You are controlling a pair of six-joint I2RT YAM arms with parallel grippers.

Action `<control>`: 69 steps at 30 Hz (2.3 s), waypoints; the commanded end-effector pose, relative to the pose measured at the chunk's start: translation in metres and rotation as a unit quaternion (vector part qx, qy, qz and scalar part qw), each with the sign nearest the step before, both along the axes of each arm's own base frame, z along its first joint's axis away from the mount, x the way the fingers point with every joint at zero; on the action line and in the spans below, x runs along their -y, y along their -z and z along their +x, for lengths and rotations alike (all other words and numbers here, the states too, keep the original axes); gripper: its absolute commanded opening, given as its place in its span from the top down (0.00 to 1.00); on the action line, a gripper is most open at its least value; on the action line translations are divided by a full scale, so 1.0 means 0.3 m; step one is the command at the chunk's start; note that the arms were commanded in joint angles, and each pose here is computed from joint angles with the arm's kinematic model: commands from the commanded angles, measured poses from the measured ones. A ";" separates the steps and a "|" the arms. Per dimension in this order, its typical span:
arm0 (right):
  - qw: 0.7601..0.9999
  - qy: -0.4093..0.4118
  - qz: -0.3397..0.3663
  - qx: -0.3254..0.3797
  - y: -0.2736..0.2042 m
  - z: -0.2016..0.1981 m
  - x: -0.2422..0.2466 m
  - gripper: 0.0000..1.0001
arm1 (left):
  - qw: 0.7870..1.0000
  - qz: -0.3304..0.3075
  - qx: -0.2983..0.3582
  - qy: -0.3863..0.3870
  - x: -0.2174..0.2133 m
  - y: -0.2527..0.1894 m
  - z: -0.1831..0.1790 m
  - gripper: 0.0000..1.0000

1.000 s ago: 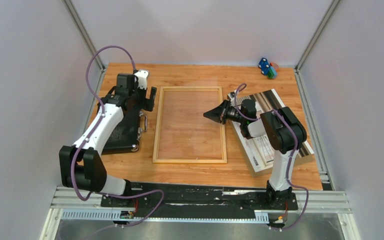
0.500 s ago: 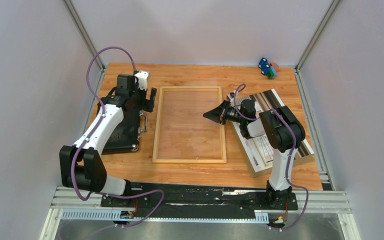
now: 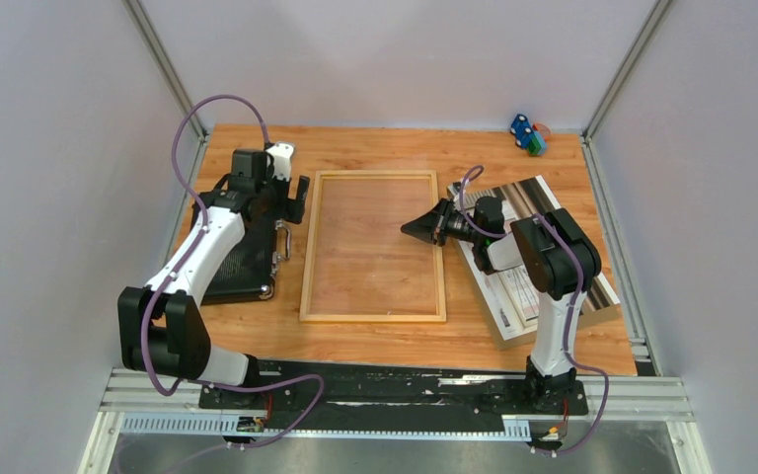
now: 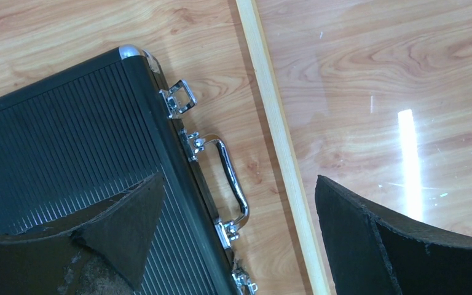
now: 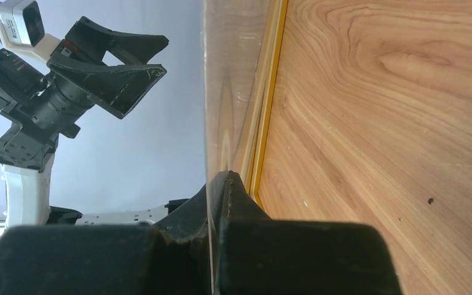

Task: Put the photo into the frame
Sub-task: Place the photo frame item in the photo frame.

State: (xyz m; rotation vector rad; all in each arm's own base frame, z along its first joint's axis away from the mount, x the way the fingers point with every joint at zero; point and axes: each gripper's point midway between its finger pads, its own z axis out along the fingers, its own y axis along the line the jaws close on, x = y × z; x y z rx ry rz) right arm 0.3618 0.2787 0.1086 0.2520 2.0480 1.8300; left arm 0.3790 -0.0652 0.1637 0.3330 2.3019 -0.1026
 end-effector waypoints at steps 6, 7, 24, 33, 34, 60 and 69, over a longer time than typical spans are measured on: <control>0.997 -0.010 0.004 0.072 -0.048 0.017 -0.003 1.00 | 0.999 -0.001 0.032 0.003 -0.003 -0.052 0.013 0.00; 0.997 -0.010 0.004 0.075 -0.050 0.018 -0.002 1.00 | 1.000 -0.001 0.031 0.003 -0.003 -0.051 0.012 0.00; 0.994 -0.016 -0.004 0.108 -0.053 0.021 0.005 1.00 | 0.999 0.000 0.032 0.003 -0.005 -0.053 0.012 0.00; 0.992 -0.019 -0.013 0.127 -0.058 0.037 0.001 1.00 | 0.999 -0.001 0.032 0.004 -0.003 -0.049 0.011 0.00; 0.992 -0.020 -0.014 0.127 -0.057 0.038 0.000 1.00 | 0.999 -0.001 0.032 0.004 -0.003 -0.050 0.012 0.00; 0.985 -0.027 -0.035 0.166 -0.050 0.061 -0.005 1.00 | 1.000 -0.003 0.027 0.007 0.002 -0.039 0.009 0.00; 0.991 -0.021 -0.031 0.130 -0.021 0.064 -0.005 1.00 | 1.000 -0.003 0.025 0.008 0.002 -0.033 0.009 0.00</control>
